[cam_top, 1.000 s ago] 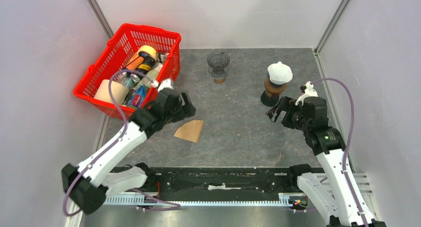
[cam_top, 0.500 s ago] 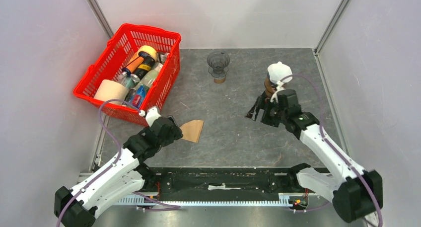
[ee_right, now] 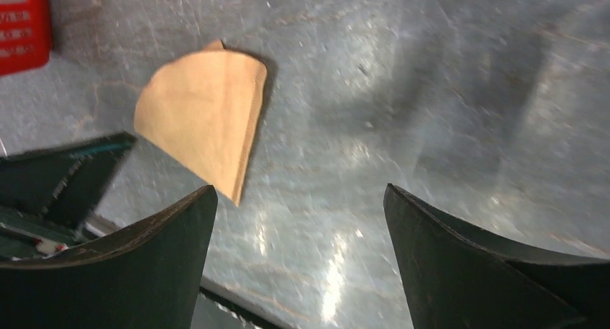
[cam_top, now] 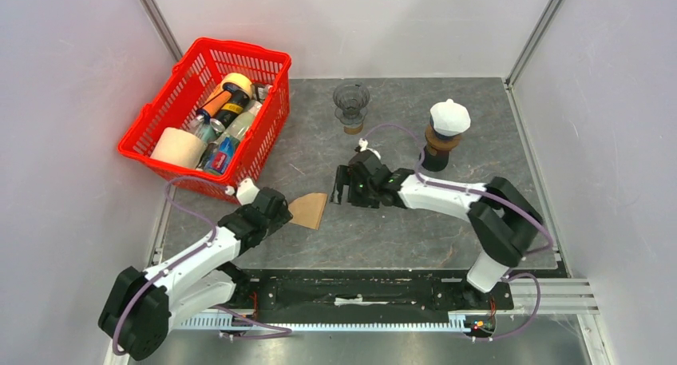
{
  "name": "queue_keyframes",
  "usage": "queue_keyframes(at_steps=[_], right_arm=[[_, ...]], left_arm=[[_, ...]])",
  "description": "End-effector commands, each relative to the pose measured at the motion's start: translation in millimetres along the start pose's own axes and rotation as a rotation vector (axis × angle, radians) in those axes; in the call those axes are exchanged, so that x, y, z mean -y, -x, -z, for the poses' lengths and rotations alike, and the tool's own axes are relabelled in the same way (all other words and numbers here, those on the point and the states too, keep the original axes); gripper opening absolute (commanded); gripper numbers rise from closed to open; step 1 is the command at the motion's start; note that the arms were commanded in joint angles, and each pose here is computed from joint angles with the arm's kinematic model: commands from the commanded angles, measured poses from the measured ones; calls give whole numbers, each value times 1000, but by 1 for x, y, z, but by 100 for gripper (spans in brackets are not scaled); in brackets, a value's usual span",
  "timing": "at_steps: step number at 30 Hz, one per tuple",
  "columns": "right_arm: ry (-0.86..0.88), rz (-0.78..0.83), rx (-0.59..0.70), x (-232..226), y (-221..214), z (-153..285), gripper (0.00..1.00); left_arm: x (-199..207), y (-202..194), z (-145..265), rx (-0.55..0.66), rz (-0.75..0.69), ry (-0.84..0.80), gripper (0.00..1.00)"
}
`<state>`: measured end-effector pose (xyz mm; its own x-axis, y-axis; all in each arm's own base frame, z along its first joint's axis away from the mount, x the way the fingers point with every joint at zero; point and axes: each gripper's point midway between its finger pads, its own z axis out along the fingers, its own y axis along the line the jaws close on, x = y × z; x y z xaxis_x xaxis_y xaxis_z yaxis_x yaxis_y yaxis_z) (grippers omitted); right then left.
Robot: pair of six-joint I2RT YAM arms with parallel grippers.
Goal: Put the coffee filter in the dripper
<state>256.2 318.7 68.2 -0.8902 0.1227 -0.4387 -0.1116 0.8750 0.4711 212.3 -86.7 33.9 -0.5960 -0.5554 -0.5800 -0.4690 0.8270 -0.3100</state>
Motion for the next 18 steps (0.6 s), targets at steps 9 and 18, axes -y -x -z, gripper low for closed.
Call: queue_keyframes(at_steps=[9, 18], right_arm=[[23, -229, 52, -34, 6, -63, 88], [38, -269, -2, -44, -17, -81, 72]], left_arm=[[20, -16, -22, -70, -9, -48, 55], [28, -34, -29, -163, -49, -59, 39]])
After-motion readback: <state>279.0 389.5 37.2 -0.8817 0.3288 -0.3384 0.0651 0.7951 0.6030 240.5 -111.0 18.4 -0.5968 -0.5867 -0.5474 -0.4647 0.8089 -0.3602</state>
